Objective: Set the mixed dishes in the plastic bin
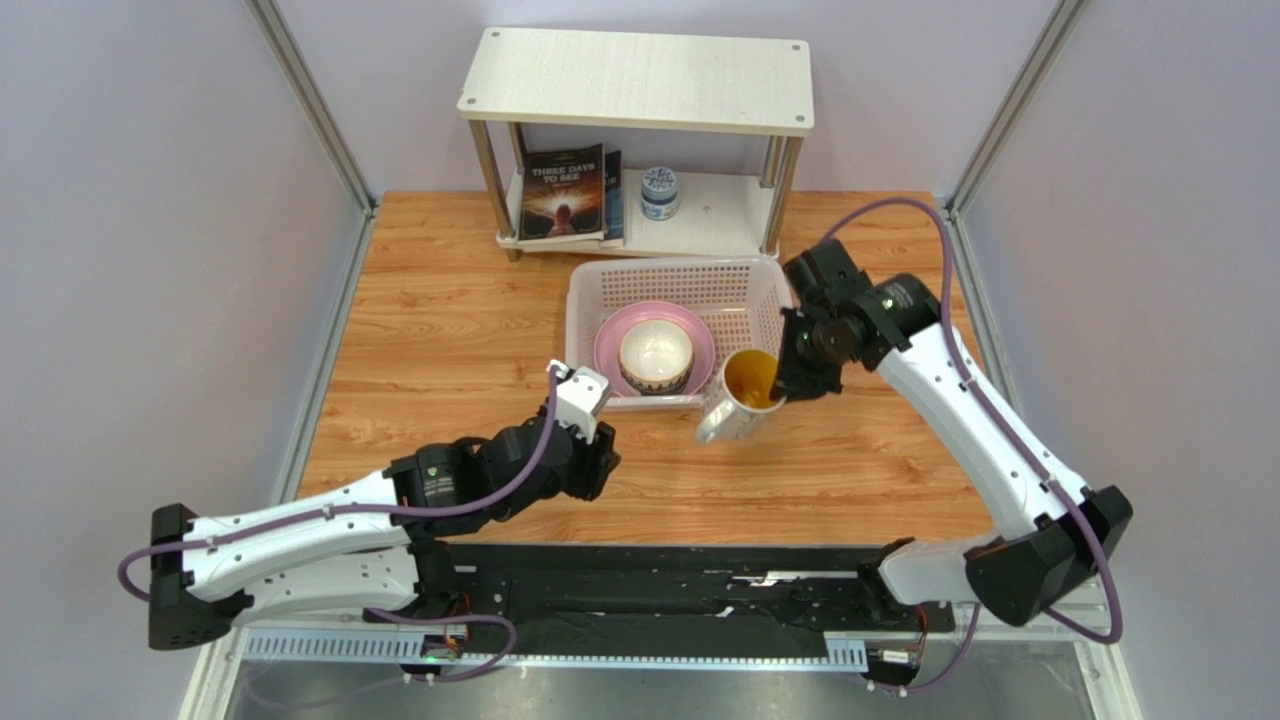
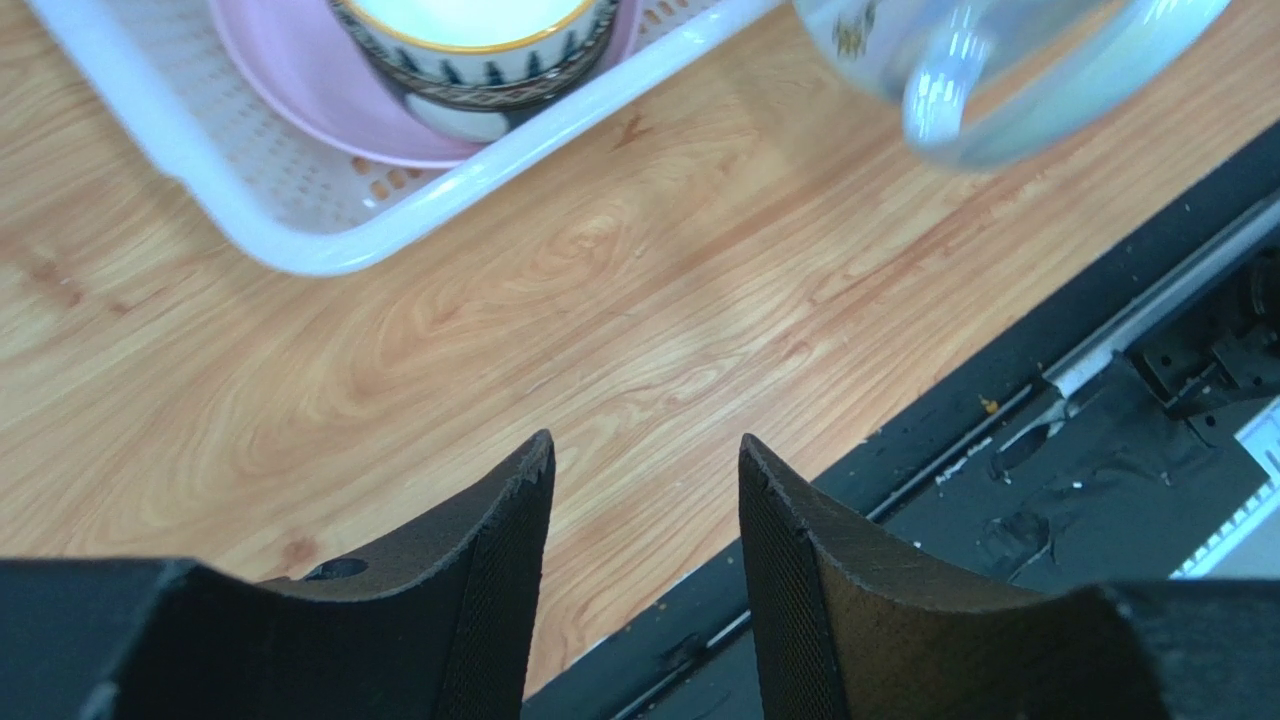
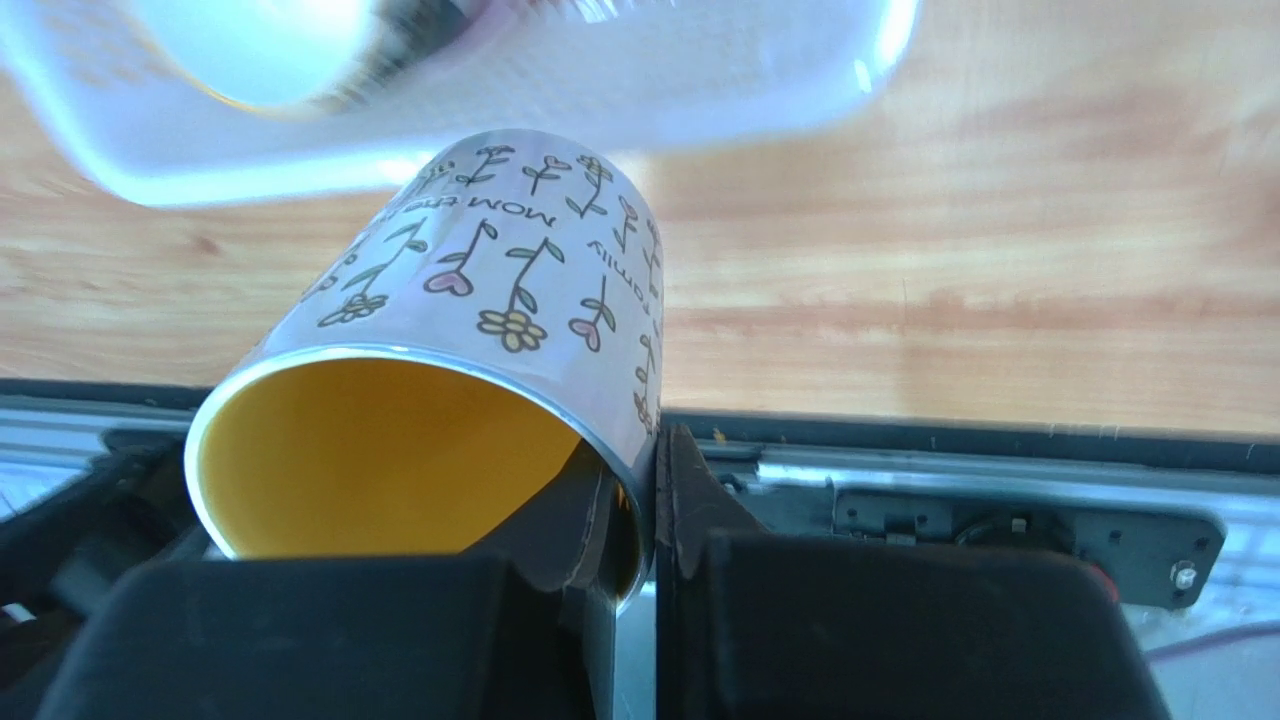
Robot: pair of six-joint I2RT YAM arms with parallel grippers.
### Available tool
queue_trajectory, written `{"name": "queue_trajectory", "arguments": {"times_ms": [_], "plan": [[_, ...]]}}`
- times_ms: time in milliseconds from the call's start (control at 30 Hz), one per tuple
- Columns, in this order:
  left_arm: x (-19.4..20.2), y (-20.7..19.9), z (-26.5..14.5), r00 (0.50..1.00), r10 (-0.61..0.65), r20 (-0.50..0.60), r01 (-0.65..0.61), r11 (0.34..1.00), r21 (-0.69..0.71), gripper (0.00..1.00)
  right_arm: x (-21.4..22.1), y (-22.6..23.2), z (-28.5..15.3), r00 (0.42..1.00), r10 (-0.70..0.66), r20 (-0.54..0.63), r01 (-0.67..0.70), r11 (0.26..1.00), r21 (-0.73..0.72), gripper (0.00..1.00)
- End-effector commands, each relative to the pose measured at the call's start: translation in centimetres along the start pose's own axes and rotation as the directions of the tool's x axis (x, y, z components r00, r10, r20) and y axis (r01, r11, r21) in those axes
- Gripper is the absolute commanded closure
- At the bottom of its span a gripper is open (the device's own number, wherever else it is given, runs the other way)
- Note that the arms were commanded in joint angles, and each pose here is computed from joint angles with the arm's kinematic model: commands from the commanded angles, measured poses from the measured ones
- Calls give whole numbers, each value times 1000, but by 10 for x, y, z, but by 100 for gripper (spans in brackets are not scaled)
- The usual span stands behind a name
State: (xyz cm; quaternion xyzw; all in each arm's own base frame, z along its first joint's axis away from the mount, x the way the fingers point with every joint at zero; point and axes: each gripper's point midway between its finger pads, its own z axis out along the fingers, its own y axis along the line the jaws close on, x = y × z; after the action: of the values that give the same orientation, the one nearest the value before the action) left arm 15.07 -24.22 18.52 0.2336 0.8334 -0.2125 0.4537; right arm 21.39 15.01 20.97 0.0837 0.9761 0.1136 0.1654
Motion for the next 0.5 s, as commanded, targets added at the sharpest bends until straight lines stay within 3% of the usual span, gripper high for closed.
{"name": "queue_trajectory", "arguments": {"times_ms": [0, 67, 100, 233, 467], "plan": [[6, 24, -11, 999, -40, 7, 41, 995, -95, 46, -51, 24, -41, 986, -97, 137, 100, 995, -18, 100], [9, 28, -15, 998, -61, 13, 62, 993, -101, 46, -76, 36, -60, 972, -117, 203, 127, 991, -39, 100], [12, 29, -17, 998, -64, 8, 64, 993, -101, 46, -82, 37, -48, 977, -140, 163, 144, 989, -15, 100], [17, 35, -24, 996, -91, 11, 92, 990, -111, 46, -121, 48, -49, 969, -162, 185, 169, 985, -21, 100], [26, 45, -33, 994, -105, 5, 105, 987, -121, 46, -165, 30, -26, 973, -163, 163, 165, 986, 0, 100]]}}
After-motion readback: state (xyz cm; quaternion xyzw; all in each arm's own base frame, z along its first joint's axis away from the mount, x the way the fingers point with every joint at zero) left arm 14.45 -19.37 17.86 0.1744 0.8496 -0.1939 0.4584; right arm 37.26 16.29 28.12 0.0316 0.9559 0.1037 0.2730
